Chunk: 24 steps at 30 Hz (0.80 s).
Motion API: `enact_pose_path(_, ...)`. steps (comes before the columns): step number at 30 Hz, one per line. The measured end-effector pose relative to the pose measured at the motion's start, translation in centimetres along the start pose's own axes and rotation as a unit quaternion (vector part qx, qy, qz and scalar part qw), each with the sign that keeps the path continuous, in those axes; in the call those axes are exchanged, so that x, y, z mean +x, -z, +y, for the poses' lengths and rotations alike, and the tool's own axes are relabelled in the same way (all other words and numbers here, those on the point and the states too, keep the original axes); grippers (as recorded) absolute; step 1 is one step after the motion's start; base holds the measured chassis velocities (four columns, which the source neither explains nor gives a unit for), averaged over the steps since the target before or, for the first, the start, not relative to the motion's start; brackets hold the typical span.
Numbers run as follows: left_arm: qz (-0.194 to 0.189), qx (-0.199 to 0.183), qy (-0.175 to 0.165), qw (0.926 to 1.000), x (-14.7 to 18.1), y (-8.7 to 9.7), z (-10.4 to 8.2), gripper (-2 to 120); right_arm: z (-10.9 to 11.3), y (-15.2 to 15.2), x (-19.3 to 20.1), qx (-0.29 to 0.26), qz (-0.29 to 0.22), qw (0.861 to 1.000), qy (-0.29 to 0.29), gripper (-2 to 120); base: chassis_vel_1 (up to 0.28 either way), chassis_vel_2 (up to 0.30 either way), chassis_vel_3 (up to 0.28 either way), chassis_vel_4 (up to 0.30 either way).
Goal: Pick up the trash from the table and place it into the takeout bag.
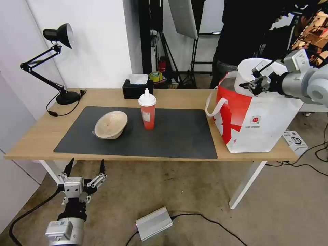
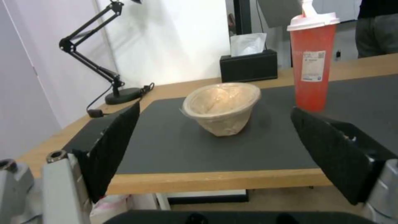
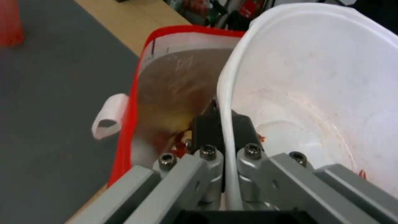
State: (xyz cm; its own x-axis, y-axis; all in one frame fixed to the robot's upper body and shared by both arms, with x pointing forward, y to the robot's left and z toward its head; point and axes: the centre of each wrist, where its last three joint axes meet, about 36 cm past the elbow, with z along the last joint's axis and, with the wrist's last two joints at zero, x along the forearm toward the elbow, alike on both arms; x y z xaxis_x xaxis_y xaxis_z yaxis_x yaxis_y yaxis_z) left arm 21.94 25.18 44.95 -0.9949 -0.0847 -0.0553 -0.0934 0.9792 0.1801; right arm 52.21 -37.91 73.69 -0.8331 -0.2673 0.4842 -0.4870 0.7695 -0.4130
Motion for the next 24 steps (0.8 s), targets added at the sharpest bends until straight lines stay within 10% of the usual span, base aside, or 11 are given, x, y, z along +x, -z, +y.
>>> enact_pose_path(24,0.001,0.002,0.001,1.0,0.1,0.1,-0.2,97,1.0,-1.2,0.1,0.0,0.007,1.0,0.008,0,0.0,0.0,0.0,0.0)
